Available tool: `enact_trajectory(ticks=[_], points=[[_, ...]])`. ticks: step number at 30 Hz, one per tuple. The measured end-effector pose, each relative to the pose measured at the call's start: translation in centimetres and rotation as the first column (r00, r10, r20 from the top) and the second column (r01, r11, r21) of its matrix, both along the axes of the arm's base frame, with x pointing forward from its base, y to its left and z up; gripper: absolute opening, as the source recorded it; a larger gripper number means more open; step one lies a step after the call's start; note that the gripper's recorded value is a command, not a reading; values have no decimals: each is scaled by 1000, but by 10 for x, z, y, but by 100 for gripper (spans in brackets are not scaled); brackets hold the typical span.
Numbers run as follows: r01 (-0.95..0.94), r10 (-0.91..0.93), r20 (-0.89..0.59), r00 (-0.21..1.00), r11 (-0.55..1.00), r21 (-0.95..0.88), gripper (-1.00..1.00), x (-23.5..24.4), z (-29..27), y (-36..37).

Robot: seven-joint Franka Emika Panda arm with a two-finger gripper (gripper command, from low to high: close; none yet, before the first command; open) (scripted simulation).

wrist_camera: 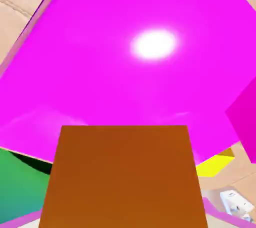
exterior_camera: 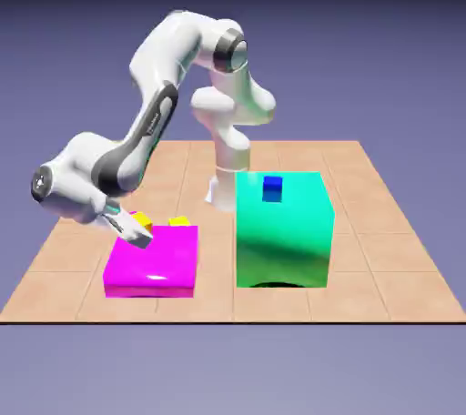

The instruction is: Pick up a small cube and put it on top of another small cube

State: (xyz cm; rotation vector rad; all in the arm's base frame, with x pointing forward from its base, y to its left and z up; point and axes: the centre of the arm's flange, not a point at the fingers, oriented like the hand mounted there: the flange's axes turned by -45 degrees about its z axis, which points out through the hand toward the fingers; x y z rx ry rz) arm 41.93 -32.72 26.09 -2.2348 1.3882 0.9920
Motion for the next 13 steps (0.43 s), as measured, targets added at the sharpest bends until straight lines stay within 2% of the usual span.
enact_trajectory(ticks=[5,9,10,13], points=[[378,-381,65,922,924,53,-100,-113,17,-58],[379,-382,68,922,924,54,-100,-115,-27,-30],[379,-382,67,922,924,53,100,-117,-37,-23],[377,-380,67,923,925,53,100,-115,-23,-33]])
